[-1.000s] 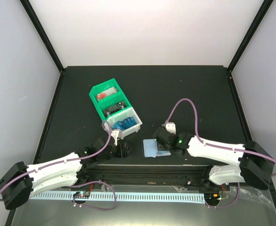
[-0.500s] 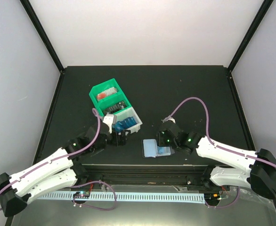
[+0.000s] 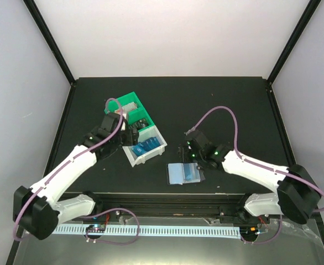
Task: Put the credit cards into the card holder
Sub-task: Turn over the card slot in the card holder, then adjust the storage box at the center of the board.
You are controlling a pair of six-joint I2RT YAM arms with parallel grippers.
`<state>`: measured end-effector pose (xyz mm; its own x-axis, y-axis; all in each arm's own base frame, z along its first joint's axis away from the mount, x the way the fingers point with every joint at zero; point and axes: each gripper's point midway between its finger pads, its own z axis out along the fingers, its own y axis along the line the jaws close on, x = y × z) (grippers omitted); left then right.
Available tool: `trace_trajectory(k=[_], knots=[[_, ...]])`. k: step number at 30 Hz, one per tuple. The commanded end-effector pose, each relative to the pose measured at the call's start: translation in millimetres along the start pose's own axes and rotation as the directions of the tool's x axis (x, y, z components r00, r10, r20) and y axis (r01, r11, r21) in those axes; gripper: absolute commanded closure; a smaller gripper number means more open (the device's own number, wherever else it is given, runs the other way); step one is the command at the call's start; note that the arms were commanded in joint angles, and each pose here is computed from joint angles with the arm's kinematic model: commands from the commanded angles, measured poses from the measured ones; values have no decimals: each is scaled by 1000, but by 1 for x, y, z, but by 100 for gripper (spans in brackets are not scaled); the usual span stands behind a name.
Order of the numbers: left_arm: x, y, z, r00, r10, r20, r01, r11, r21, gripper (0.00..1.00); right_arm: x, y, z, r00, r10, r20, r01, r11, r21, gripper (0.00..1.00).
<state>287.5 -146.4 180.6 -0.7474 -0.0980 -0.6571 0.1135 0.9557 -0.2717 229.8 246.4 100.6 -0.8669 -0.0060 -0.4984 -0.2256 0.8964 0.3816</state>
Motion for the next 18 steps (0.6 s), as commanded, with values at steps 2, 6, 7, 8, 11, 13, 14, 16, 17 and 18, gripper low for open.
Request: trace_trajectory(k=[2, 6, 7, 8, 11, 13, 14, 16, 17, 18], knots=[[-9, 31, 16, 987, -151, -51, 152, 988, 15, 27, -37, 25, 5, 997, -64, 47, 66, 997, -38, 52], [-21, 56, 34, 960, -262, -95, 265, 964, 13, 34, -61, 27, 15, 995, -71, 70, 69, 997, 38, 52], [-20, 64, 41, 948, -295, -121, 297, 955, -3, 37, -66, 28, 17, 995, -74, 73, 70, 996, 55, 52], [-17, 71, 48, 931, -332, -151, 333, 943, -20, 40, -71, 29, 20, 994, -81, 76, 76, 995, 66, 52], [-12, 88, 62, 879, -431, -203, 432, 901, -42, 49, -80, 39, 25, 993, -103, 50, 99, 992, 74, 52], [-12, 95, 70, 858, -466, -214, 468, 883, -47, 51, -88, 51, 28, 993, -116, 33, 115, 992, 52, 52], [-12, 99, 72, 853, -476, -216, 476, 878, -55, 52, -91, 57, 29, 993, -119, 25, 118, 992, 36, 52], [-15, 103, 77, 850, -478, -220, 476, 877, -66, 51, -97, 70, 34, 993, -118, 2, 118, 993, -3, 52], [-15, 107, 80, 851, -476, -222, 470, 879, -82, 50, -101, 75, 37, 993, -122, -2, 121, 992, -20, 52], [-13, 111, 82, 848, -481, -224, 468, 877, -110, 50, -104, 79, 40, 993, -121, -9, 121, 992, -28, 52]])
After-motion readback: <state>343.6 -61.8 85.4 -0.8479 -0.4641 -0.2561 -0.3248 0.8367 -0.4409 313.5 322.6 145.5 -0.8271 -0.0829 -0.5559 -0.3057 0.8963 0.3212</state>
